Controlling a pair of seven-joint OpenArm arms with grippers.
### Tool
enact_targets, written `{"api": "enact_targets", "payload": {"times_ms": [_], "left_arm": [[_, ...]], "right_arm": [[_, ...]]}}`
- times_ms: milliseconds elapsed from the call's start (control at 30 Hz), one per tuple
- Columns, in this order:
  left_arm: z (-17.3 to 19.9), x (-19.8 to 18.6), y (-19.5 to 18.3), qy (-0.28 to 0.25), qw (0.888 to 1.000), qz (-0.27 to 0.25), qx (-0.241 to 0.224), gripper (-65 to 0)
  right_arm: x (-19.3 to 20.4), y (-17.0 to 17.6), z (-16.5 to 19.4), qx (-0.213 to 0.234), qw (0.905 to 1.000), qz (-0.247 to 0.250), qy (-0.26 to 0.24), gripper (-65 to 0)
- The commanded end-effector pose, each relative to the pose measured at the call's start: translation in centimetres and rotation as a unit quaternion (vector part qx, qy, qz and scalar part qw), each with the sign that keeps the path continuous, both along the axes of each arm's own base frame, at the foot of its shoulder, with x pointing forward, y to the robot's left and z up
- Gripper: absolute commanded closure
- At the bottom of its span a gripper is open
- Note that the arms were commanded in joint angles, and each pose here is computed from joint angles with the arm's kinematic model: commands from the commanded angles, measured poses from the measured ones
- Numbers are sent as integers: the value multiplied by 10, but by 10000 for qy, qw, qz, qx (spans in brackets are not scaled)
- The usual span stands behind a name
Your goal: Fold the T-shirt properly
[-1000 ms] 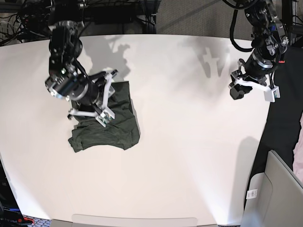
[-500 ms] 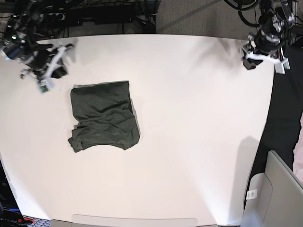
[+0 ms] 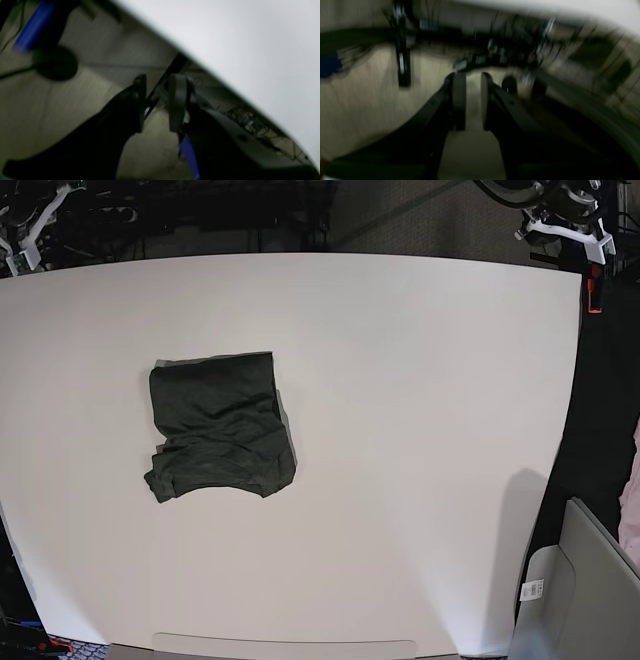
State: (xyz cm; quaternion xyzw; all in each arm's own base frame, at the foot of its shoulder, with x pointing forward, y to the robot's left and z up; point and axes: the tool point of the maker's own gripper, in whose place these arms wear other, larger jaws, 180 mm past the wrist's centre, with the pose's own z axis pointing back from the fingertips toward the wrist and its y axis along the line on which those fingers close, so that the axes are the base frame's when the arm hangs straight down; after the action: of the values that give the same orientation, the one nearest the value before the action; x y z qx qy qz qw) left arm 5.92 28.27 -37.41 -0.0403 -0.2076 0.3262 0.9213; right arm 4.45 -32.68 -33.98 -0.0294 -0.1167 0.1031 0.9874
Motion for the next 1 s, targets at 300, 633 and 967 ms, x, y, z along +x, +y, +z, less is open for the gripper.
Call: {"api": "enact_targets", "payload": {"times_ms": [300, 633, 967], "left_arm": [[-35, -44, -45, 942, 9912, -261, -889, 0], [-112, -38, -77, 1761, 9764, -802, -960, 0], [-170, -63, -76, 2418, 9635, -497, -1032, 0]], "right_arm": [[-84, -1, -58, -789, 9829, -469, 1594, -85], [-70, 80, -167, 35, 9733, 376, 2263, -85], [-75, 132, -254, 975, 9678, 354, 2293, -85]]}}
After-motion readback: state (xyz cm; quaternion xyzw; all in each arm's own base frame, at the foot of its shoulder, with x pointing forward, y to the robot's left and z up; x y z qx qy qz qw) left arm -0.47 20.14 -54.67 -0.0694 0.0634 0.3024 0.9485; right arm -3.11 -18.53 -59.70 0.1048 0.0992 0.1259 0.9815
